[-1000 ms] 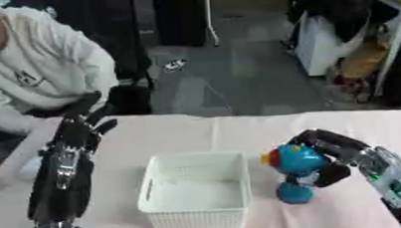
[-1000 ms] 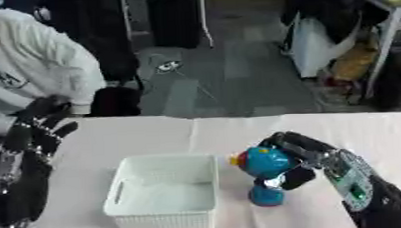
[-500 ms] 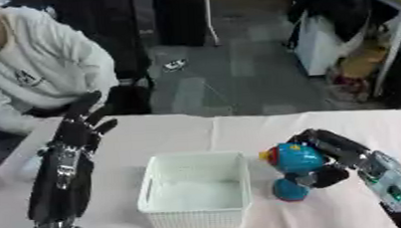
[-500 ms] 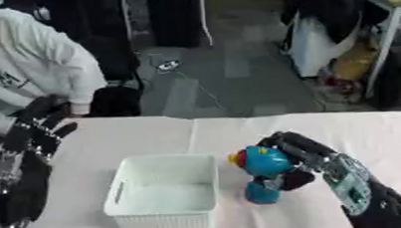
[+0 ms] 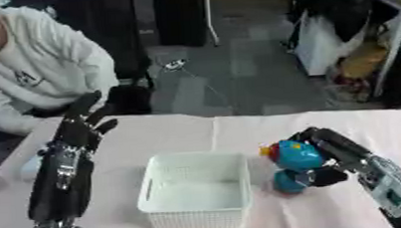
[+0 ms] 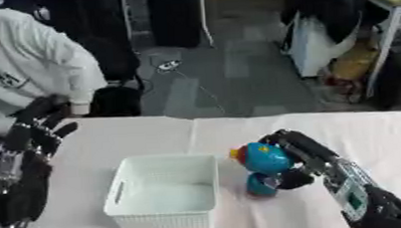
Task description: Pick up objects on the table and place them in the box.
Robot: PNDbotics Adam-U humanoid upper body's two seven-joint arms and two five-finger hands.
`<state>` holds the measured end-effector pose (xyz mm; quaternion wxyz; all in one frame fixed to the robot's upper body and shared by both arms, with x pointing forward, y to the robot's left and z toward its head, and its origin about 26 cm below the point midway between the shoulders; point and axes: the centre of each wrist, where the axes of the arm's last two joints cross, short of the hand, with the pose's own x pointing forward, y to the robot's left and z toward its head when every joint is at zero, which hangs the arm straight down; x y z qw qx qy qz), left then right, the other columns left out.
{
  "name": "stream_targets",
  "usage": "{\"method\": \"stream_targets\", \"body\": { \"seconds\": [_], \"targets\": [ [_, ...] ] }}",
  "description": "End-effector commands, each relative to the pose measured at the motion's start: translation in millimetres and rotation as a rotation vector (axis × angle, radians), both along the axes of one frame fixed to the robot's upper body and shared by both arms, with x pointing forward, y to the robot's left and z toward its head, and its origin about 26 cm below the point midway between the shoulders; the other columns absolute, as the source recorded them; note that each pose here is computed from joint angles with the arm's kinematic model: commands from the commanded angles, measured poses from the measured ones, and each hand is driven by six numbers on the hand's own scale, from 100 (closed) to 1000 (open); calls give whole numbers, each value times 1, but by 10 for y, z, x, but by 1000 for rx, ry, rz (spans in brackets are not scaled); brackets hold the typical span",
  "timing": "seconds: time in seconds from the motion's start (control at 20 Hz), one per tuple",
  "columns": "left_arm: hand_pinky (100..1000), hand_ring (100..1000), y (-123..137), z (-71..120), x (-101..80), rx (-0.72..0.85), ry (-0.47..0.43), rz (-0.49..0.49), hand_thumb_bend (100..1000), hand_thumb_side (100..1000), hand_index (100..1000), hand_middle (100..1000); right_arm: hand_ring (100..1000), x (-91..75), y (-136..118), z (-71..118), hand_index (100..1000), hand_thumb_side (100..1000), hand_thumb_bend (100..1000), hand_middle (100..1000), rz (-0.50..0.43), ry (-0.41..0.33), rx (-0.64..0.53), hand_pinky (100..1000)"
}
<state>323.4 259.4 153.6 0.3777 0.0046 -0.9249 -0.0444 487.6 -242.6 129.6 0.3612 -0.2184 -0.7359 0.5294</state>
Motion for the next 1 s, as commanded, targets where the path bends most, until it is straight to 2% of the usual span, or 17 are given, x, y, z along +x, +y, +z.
{"method": "stream_targets", "body": {
  "seconds": [0.05, 0.4, 1.0],
  "targets": [
    [858, 909, -4, 117, -6, 9, -41, -10, 294, 846, 974, 958, 100, 36, -6, 136, 109, 182, 100, 100, -24, -36, 61, 100],
    [858, 909, 18, 105, -10, 16, -36, -5, 295, 847, 974, 958, 100, 48, 103, 470, 109, 174, 100, 100, -8, -22, 169, 100],
    [859, 910, 56, 84, -19, 29, -29, 7, 297, 844, 974, 958, 100, -27, 572, 1058, 109, 173, 100, 100, 126, -37, 262, 100]
  ]
}}
